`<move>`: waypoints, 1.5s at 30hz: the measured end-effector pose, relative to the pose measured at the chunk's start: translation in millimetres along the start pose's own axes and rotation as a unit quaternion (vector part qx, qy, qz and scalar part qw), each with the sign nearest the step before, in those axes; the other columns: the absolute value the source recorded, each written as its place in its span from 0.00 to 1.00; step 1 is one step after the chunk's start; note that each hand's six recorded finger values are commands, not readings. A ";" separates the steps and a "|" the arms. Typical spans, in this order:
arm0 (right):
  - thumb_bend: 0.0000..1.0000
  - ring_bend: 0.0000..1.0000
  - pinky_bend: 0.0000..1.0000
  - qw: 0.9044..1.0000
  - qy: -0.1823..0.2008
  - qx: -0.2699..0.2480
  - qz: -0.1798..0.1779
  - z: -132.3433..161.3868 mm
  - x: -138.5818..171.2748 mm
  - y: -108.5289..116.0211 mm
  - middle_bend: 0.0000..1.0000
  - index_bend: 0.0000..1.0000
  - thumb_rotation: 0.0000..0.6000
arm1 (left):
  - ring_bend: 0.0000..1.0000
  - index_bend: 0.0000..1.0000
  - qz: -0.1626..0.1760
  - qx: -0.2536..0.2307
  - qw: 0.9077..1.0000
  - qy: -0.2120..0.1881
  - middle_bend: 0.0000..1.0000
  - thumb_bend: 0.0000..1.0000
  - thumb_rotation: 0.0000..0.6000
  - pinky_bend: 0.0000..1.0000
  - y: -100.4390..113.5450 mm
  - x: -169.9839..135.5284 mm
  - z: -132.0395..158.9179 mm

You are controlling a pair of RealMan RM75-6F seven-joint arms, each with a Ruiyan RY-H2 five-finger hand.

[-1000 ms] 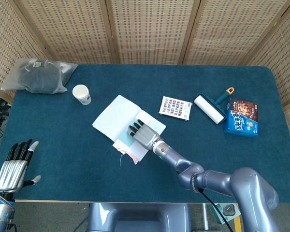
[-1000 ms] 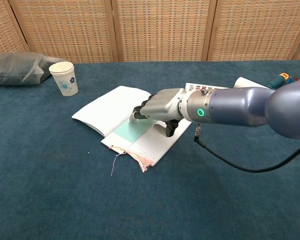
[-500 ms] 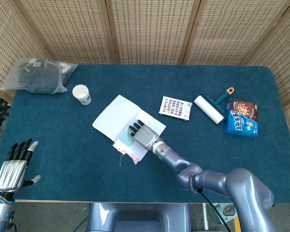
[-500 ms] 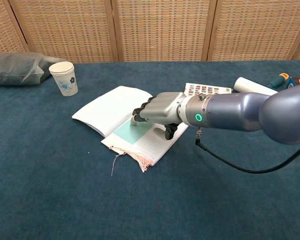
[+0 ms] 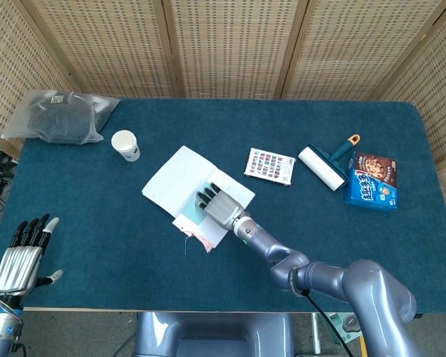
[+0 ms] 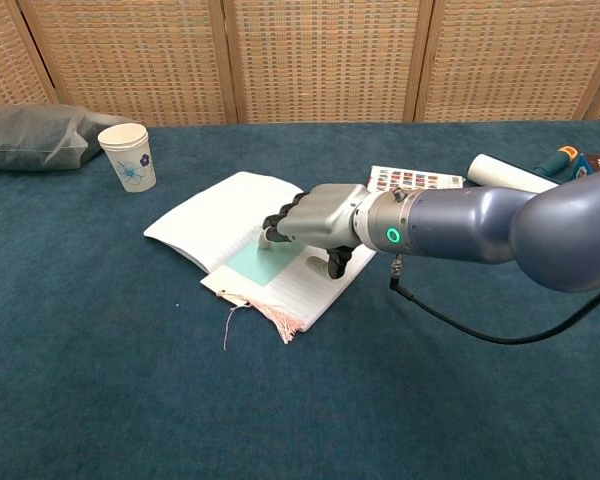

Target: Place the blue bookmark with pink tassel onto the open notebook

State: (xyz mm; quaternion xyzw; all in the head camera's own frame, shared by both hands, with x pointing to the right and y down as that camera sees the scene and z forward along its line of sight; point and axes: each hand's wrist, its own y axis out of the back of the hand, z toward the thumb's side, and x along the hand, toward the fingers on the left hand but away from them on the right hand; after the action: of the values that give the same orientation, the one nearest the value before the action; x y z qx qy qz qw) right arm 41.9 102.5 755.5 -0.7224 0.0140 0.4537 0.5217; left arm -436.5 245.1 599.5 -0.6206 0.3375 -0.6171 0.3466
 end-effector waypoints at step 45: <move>0.72 0.00 0.00 1.000 -0.013 0.009 0.003 -9.5 -3.1 -4.9 0.00 0.16 1.00 | 0.00 0.00 -0.001 0.003 1.000 0.001 0.00 0.00 1.00 0.00 -0.4 0.0 0.9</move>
State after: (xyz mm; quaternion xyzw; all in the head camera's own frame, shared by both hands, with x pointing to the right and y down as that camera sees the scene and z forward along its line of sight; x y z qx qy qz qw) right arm 48.7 96.1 761.6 -0.7121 0.0137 0.4643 0.5264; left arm -435.6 245.3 599.9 -0.6196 0.3353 -0.6188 0.3476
